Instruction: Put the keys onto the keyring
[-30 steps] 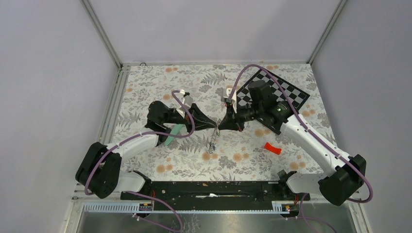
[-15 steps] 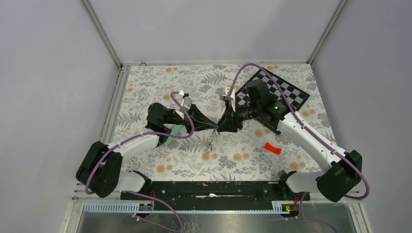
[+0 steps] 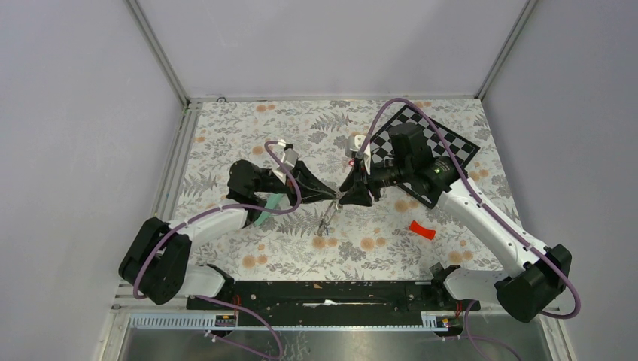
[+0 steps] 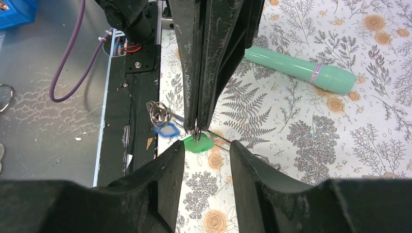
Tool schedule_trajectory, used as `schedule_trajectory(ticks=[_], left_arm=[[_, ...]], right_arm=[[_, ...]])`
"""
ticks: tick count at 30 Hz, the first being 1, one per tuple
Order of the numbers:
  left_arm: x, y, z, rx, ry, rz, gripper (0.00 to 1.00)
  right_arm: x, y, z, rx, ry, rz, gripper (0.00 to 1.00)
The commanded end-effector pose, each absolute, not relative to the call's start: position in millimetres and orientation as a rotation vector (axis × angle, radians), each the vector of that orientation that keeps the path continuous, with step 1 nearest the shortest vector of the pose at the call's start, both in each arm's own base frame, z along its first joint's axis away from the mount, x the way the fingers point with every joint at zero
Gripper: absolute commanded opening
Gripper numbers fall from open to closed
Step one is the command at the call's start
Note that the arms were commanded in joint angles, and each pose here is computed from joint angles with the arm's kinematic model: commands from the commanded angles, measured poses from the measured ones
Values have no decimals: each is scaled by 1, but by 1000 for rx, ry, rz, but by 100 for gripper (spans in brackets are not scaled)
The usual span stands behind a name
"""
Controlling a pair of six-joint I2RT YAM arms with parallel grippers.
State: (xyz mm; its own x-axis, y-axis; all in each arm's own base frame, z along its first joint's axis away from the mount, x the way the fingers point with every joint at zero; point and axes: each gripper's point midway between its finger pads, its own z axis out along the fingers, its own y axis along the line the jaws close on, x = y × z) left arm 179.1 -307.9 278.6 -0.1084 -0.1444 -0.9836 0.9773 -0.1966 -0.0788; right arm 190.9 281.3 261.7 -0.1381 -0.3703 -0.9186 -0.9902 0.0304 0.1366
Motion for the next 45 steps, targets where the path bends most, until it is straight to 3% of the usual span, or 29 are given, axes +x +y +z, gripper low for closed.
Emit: schedule_trajectory(ticks=[1, 7, 19, 24, 32, 40, 45], left_arm=[[180, -309, 289, 1163, 1002, -1463, 0], [182, -309, 290, 1149, 1010, -1462, 0], [184, -309, 289, 1139, 1022, -1464, 0], [183, -309, 287, 1146, 1026, -1464, 0], [184, -309, 282, 1175, 1036, -1434, 0], [201, -313, 273, 1285, 1116, -1339, 29], [210, -316, 273, 1360, 1141, -1283, 36]], right_arm=[[194, 285, 283, -1413, 1515, 1108, 46], [192, 289, 283, -1411, 1510, 1150, 41], [196, 291, 276, -1398, 1528, 1154, 19], [200, 290, 275, -1391, 1536, 1123, 0], [211, 284, 272, -1399, 1558, 1016, 0], [212, 274, 257, -1448, 1642, 934, 0], [212, 275, 254, -1469, 1678, 907, 0]])
